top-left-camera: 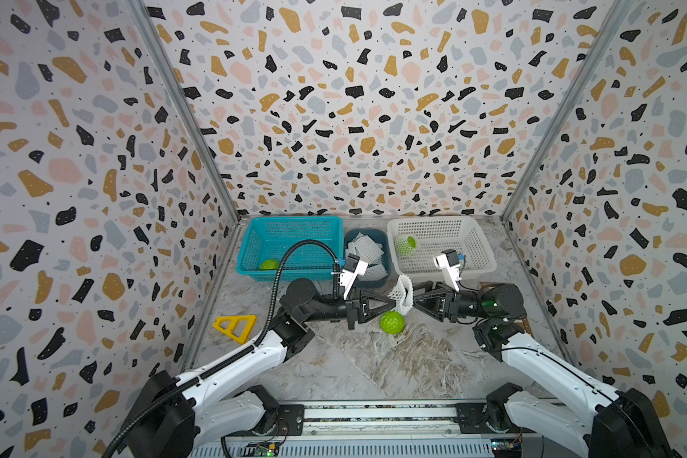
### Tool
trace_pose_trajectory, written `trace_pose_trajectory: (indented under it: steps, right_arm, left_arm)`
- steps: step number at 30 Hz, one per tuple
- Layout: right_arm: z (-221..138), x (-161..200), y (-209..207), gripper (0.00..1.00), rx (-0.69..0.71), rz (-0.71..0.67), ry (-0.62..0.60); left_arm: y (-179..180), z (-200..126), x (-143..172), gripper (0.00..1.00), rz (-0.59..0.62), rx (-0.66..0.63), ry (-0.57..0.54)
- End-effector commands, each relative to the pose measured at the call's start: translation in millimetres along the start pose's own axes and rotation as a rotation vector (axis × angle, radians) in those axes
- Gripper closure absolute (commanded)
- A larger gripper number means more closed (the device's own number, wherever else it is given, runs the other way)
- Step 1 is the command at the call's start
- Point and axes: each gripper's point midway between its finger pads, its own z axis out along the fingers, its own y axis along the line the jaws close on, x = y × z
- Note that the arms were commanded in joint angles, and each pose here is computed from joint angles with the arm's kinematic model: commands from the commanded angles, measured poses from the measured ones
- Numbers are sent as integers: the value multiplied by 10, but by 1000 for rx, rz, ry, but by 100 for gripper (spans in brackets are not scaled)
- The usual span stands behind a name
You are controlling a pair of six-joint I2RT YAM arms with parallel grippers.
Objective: Sleeve custard apples in foam nets
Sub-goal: Open the foam net.
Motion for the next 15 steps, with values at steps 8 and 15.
trace_pose_trajectory:
  steps: [8,15]
  right_arm:
    - [-37,-34,220,49,-63,-45,-10]
    - [-51,-12,222,53,-63,-43,-10]
  left_arm:
    - [38,-42,86,100,42,-28,15]
    - [18,-74,51,100,59,-37,-3]
